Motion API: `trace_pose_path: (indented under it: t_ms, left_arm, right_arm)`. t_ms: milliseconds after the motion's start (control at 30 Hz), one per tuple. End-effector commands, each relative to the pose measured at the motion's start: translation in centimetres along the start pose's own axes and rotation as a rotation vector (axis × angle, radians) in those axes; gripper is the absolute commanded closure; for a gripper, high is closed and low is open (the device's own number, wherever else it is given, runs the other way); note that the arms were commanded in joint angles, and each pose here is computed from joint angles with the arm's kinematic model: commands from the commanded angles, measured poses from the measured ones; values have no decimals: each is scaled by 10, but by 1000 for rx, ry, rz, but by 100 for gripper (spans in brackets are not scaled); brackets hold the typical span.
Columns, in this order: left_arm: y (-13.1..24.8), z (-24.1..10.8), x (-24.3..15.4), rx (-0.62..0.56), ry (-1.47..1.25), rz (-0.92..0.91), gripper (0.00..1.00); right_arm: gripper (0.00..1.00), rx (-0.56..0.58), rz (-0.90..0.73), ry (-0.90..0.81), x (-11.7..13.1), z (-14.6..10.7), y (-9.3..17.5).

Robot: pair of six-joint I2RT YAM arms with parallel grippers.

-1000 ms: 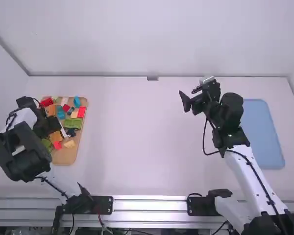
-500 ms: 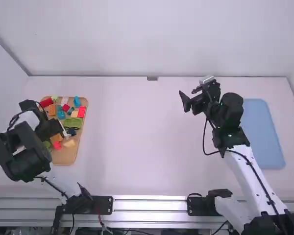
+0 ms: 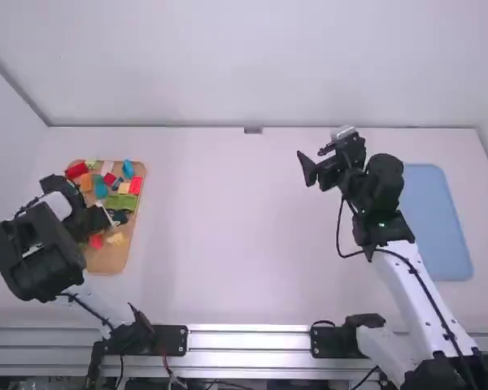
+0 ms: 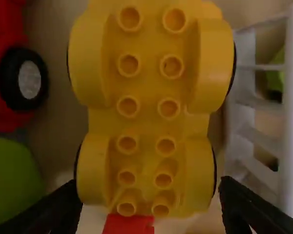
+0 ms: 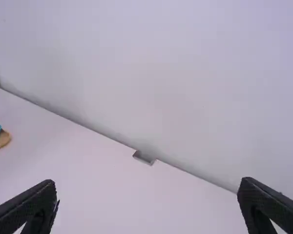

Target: Assemble lego blocks to make yellow taxi

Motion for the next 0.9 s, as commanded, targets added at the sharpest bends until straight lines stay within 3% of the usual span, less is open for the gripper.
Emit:
trace_pose_path:
  t_ms: [0,167,233,500,733,867]
  left_arm:
    - [-8,-7,0,19,-12,-1,25]
    - [-11,-6,1,-13,-40,3,27]
    - [-11,-5,2,-20,-37,3,36]
    - [-8,3,2,-59,-41,11,49]
    - [47,25,-2,-126,26,5,61]
    - [94,26,-26,-216,-77,-19,63]
  right_arm:
    - [1,-32,10,11,2,14,-1]
    - [1,-32,8,11,1,14,-1]
    - [2,-32,12,11,3,14,-2]
    - [2,-36,9,12,2,14,-1]
    - [1,-42,10,15,2,15,-1]
    - [1,-39,10,14,2,15,-1]
Point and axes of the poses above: each hand's point on the last joint's axis, 136 mm out from that joint toward the fingers, its own y axis back along the fingers, its own x axis along the line the jaws close on, z = x × y, the point moved 10 cm from there along y, back along the fingers, and after that the axes turned 5 degrees about -y, right-handed, at the moved point
